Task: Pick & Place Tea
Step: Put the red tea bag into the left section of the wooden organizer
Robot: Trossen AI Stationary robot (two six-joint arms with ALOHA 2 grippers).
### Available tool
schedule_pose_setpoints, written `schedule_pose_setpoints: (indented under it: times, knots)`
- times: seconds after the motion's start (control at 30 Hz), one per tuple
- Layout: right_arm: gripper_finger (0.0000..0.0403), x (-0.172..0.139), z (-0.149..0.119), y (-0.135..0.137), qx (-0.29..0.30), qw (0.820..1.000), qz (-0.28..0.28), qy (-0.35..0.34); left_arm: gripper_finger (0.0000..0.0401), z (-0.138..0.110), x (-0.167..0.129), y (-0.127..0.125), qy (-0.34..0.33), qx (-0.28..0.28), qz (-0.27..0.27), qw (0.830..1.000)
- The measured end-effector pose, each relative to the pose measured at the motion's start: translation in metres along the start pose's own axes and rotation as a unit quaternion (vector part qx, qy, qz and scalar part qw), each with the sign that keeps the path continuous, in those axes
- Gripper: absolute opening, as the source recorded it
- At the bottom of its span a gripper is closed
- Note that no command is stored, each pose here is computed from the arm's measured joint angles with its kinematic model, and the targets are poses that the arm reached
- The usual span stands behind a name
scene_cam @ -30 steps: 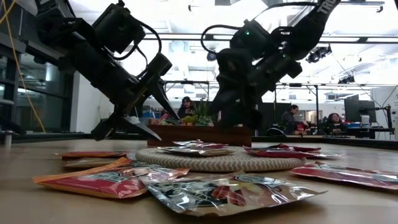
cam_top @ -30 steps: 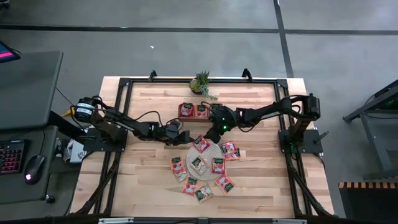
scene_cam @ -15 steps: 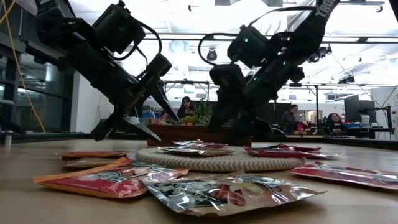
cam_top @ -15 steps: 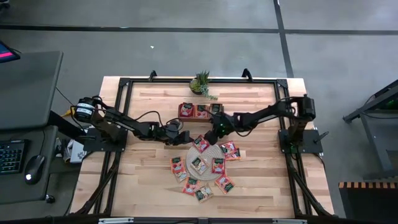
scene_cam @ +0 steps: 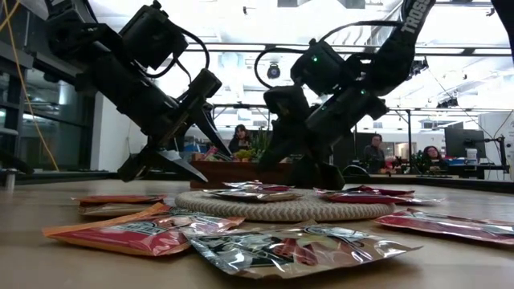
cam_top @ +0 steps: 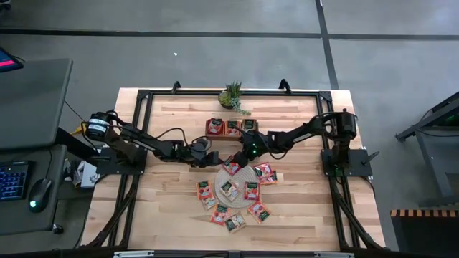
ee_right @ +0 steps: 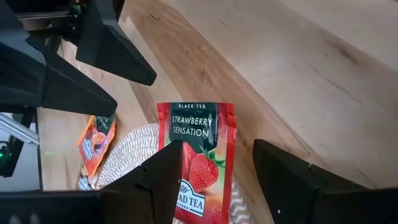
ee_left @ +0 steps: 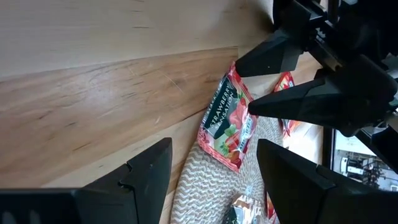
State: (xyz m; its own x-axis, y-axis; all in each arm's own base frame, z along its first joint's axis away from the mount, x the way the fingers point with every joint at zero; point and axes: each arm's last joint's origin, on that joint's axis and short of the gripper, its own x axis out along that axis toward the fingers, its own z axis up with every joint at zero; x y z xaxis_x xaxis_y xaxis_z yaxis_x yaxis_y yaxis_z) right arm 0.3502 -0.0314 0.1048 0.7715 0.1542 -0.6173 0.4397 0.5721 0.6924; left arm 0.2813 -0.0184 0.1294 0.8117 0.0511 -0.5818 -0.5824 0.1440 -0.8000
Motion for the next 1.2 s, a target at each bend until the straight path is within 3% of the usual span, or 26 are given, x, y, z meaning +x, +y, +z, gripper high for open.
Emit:
schedule_pose_setpoints:
  times: [0.47,0.87,1.2]
  knots:
    - [0.0193,0.002,0.009,0.013,-0.009,0.999,0.031,-0.021,0.0233,-0.001,0.0,0.0,0.001,0.001,-0.001,1.0]
    - [0.0193,0.003,0.008,0.011,-0.024,1.0,-0.01,-0.002,0.0233,-0.001,0.0,-0.001,0.011,0.002,-0.004,1.0]
    - [0.0193,0.003,0.008,0.011,-0.025,1.0,-0.013,-0.004,0.0233,-0.002,0.0,-0.001,0.022,0.001,-0.005,1.0]
